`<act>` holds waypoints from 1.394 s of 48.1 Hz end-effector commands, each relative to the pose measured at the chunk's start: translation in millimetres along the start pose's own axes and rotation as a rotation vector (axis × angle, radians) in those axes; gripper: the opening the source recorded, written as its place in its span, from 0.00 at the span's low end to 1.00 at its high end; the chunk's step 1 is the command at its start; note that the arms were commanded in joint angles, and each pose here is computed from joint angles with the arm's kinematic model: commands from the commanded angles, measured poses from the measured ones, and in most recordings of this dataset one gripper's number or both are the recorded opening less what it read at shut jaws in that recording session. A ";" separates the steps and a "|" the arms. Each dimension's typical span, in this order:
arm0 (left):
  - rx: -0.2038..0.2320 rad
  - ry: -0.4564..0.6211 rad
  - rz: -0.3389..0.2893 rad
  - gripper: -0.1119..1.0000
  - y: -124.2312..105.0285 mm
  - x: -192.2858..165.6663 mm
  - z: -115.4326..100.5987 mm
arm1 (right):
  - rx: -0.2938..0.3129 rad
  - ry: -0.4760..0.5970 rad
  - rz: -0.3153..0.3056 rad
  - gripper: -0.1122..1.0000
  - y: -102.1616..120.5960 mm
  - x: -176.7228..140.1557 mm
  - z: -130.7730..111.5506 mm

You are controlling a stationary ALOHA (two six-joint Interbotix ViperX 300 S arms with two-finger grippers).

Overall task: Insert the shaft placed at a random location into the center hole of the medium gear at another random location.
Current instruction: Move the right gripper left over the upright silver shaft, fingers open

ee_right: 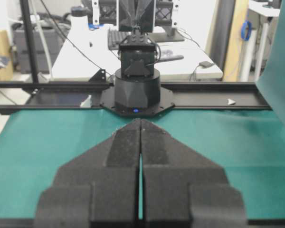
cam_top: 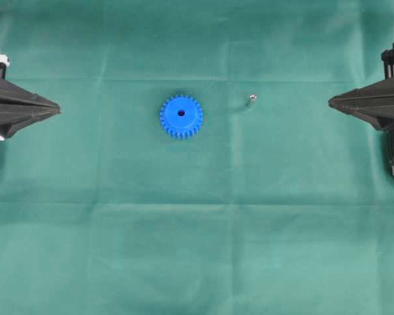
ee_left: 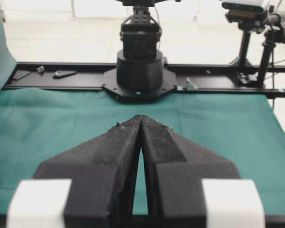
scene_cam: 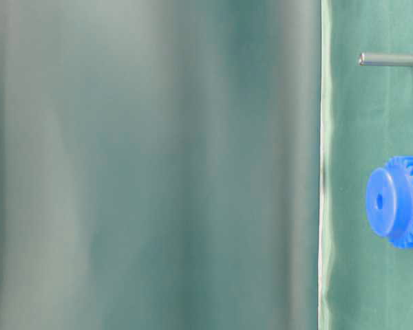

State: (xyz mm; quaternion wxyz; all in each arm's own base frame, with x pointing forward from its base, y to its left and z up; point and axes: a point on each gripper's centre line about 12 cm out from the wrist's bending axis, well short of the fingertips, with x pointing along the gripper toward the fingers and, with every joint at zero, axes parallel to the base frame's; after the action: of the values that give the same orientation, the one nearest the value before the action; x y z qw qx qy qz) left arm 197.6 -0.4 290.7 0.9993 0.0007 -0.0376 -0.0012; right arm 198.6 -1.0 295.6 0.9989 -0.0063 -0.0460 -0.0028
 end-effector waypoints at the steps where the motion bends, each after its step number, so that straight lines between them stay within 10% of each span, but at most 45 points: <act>1: 0.018 -0.014 -0.004 0.10 -0.4 5.3 11.4 | 0.009 -0.002 -0.002 0.11 -0.3 2.4 3.4; 22: 0.019 -0.005 -0.005 0.10 -0.7 5.0 10.5 | 0.003 0.057 -0.101 0.13 -21.6 14.6 -14.3; 39: 0.019 0.003 -0.005 0.10 -0.7 4.6 9.8 | -0.006 0.265 -0.208 0.92 -51.8 37.5 -81.5; 67: 0.012 0.015 -0.003 0.10 -0.4 4.5 7.4 | 0.039 0.424 -0.278 0.85 -71.9 58.4 -170.8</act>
State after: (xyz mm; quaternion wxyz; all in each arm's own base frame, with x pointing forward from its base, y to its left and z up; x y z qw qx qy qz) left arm 199.1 -0.7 290.9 0.9997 0.0059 -0.0222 -0.0023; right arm 265.8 -71.7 129.9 0.9745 0.0254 0.1768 -0.1358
